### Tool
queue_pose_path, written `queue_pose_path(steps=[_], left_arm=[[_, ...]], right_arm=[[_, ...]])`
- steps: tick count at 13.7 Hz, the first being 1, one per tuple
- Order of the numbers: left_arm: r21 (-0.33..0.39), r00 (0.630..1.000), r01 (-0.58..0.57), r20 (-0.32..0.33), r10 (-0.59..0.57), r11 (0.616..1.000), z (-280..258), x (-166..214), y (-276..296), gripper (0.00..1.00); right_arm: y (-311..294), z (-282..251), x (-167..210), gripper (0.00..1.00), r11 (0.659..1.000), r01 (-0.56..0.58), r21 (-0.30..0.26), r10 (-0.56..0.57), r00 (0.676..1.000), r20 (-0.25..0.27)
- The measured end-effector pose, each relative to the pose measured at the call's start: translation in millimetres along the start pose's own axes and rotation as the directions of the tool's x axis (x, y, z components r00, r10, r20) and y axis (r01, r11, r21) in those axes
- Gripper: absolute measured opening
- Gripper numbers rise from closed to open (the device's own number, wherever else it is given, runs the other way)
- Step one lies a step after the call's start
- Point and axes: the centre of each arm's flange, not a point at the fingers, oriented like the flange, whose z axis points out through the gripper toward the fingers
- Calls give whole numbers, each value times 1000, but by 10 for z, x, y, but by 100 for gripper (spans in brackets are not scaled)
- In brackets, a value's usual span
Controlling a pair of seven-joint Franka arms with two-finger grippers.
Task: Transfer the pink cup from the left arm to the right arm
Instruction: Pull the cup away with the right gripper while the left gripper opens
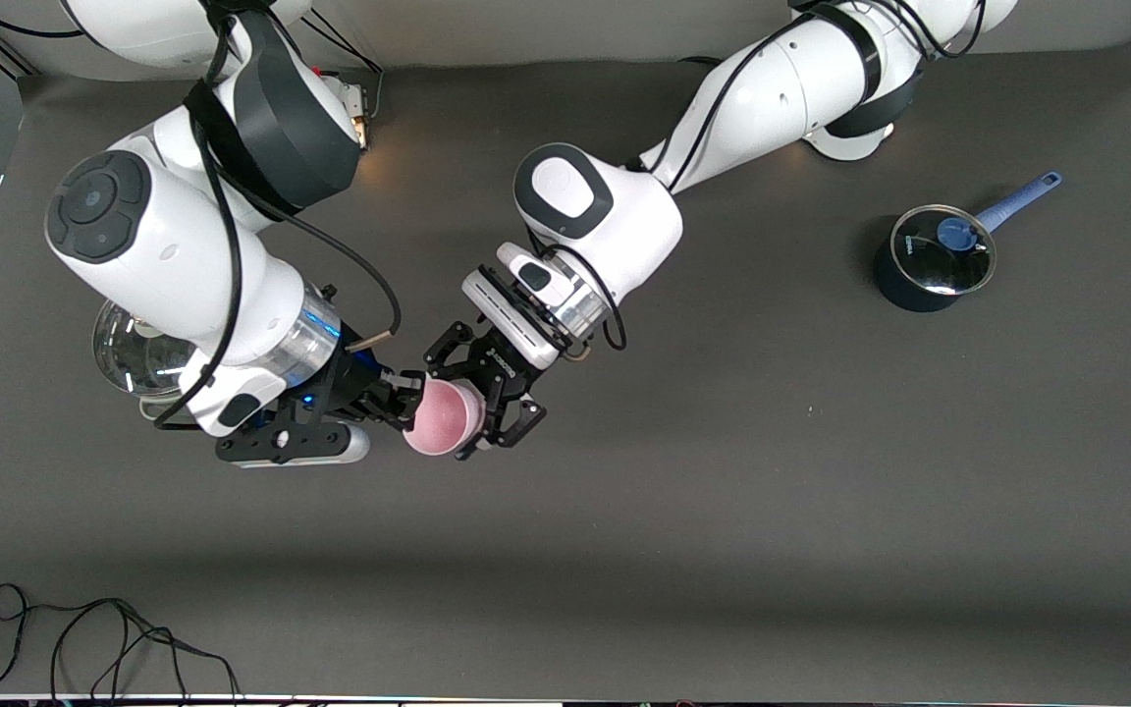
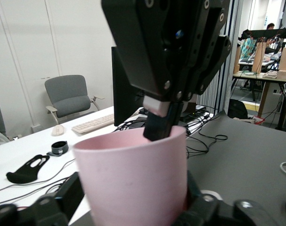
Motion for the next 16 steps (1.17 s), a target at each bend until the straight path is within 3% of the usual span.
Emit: queue_pose_path(steps=[3, 6, 10, 14, 16], left_arm=[[1, 1000, 1, -1, -1, 1000, 2, 2, 8, 100], [10, 1000, 4, -6, -4, 1000, -6, 25, -22, 100], [47, 998, -67, -5, 67, 997, -8, -23, -590, 100], [-59, 994, -106, 22, 108, 993, -48, -209, -1402, 100], [-159, 991, -126, 18, 130, 979, -172, -223, -1983, 100]], right_arm=[[76, -45, 81, 3, 1000, -21, 6, 21, 999, -38], [382, -184, 319, 3, 996, -88, 0, 87, 985, -146], [1000, -322, 603, 3, 981, -184, -62, 164, 957, -241], [1774, -428, 775, 3, 941, -263, -214, 196, 937, -288], [2184, -378, 827, 3, 932, -247, -265, 179, 950, -257]])
